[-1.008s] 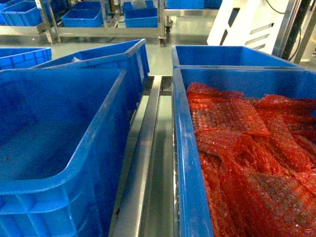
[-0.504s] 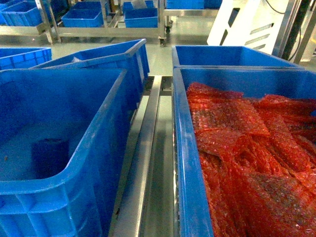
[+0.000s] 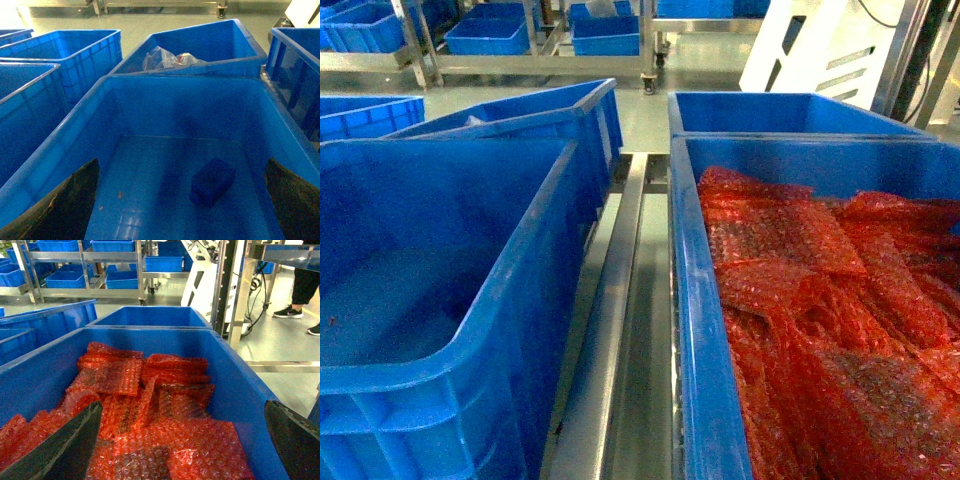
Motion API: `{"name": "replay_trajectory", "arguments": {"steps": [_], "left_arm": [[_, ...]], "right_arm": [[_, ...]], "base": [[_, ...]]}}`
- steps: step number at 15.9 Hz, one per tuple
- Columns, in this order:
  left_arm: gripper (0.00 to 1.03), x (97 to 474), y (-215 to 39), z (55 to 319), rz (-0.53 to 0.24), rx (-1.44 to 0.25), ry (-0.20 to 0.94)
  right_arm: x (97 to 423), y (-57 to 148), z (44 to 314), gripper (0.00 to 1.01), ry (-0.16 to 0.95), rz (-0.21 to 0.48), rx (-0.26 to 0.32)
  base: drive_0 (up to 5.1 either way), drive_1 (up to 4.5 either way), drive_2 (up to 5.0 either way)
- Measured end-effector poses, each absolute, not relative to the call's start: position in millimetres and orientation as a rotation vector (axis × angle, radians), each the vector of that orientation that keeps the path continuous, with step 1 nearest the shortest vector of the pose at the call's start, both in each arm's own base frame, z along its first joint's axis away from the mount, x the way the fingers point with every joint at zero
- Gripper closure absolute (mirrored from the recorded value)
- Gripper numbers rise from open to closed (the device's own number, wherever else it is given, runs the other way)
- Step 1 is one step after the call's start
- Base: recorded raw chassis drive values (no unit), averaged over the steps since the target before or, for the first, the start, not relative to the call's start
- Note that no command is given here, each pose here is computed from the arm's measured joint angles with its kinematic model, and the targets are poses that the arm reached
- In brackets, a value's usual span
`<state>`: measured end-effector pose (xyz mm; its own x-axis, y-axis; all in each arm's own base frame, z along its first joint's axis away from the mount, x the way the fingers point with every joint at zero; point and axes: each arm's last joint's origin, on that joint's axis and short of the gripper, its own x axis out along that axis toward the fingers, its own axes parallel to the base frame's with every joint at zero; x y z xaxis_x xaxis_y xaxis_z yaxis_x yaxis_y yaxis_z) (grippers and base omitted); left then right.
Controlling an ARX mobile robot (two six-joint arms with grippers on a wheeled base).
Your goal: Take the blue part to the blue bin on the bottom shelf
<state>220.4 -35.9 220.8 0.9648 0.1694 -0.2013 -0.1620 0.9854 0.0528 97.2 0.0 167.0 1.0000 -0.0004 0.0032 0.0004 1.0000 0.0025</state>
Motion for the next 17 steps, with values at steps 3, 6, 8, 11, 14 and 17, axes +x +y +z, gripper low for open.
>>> {"name": "replay_trajectory", "arguments": {"steps": [3, 6, 8, 11, 14, 17], "left_arm": [[0.05, 220, -36, 221, 0.168, 0.036, 0.207], [0.05, 220, -36, 221, 0.168, 0.036, 0.207], [0.05, 220, -36, 221, 0.168, 0.036, 0.207], [0.05, 220, -36, 221, 0.168, 0.036, 0.207], [0.12, 220, -33, 221, 0.109, 0.006, 0.103], [1.01, 158, -1, 183, 0.000, -0.015, 0.012]], "right_arm": [[97, 0, 167, 0.03, -0.003, 0.000, 0.002], [97, 0, 167, 0.03, -0.003, 0.000, 0.002], [97, 0, 167, 0.03, -0.003, 0.000, 0.002], [97, 0, 167, 0.03, -0.003, 0.000, 0.002], [97, 0, 167, 0.03, -0.003, 0.000, 0.002], [97, 0, 167, 0.03, -0.004, 0.000, 0.002]], "base": [[0.0, 0.00, 0.0], [0.0, 0.00, 0.0], [0.0, 0.00, 0.0], [0.0, 0.00, 0.0], [0.0, 0.00, 0.0], [0.0, 0.00, 0.0]]}}
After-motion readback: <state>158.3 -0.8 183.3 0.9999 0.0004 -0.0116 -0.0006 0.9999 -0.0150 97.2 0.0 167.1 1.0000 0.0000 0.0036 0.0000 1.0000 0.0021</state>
